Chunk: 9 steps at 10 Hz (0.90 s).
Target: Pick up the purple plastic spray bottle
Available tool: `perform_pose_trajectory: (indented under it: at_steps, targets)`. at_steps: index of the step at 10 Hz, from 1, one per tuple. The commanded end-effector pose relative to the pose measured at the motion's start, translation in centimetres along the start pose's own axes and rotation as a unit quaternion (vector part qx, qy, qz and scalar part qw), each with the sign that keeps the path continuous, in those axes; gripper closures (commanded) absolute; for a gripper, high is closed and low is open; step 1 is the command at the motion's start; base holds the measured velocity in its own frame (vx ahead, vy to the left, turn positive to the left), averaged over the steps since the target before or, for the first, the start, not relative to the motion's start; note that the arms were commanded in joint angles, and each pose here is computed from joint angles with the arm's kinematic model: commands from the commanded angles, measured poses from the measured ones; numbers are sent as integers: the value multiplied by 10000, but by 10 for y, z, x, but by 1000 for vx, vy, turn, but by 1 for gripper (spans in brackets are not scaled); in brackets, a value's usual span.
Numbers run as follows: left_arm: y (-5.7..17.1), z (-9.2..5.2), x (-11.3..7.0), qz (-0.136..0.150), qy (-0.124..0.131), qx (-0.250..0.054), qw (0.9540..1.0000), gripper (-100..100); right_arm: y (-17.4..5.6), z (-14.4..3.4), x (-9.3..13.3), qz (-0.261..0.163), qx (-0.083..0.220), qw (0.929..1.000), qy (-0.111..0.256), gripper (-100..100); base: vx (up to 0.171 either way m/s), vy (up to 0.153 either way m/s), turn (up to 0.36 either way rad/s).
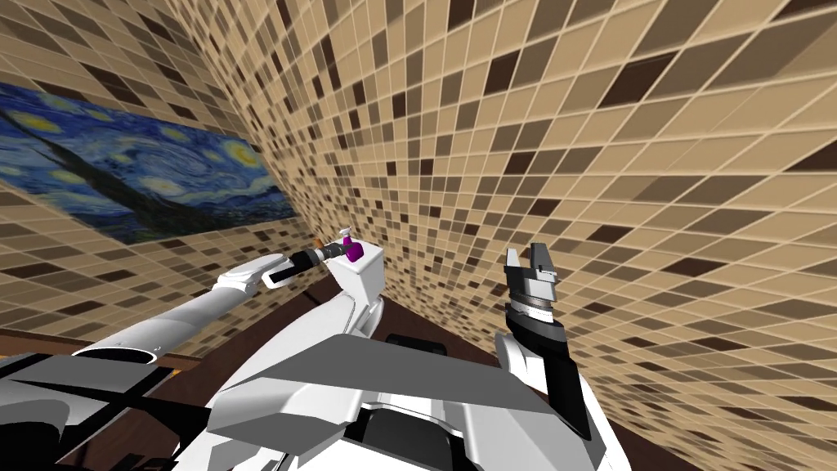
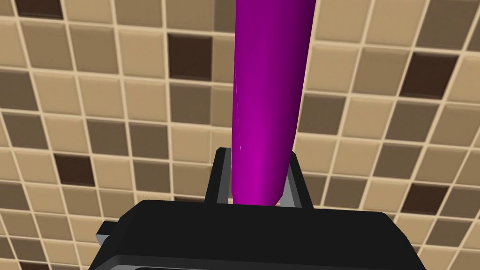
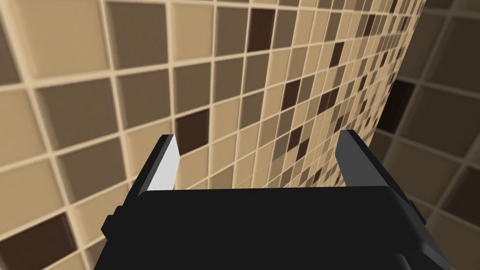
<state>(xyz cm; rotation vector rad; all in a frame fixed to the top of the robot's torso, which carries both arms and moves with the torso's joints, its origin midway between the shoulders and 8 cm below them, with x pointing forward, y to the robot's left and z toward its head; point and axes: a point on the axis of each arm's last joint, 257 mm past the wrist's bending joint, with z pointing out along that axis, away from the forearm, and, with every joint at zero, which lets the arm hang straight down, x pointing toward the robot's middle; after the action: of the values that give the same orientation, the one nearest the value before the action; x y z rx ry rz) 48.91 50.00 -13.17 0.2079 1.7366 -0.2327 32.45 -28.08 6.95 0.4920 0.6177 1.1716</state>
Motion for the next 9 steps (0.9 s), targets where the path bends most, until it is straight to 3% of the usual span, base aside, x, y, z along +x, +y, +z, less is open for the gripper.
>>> perform_pose_trajectory:
  at_steps: [1,2,3,5,6,8,9]
  targets:
    - [-6,-8,14,-27,114,24,9999,100,0,0,0,0,0,10000,0,0,-8,29,-11]
    - [-6,-10,17,-38,144,13,9999,100,0,0,0,0,0,10000,0,0,1,1,22]
    - [5,-16,0,-36,-32,-212,9998,100,0,0,0,0,0,10000,0,0,-8,35,-197]
    - [-7,-24,18,-62,140,-134,9998,100,0,0,0,0,0,10000,0,0,-10,41,-54]
    - [0,-31,3,-52,-14,-347,9994,100,0,0,0,0,0,10000,0,0,-11,32,-181]
    - [-10,-38,19,-81,145,-277,9995,100,0,0,0,0,0,10000,0,0,-17,46,-56]
    - [-1,-45,3,-68,-3,-490,9988,100,0,0,0,0,1,10000,0,0,-22,42,-176]
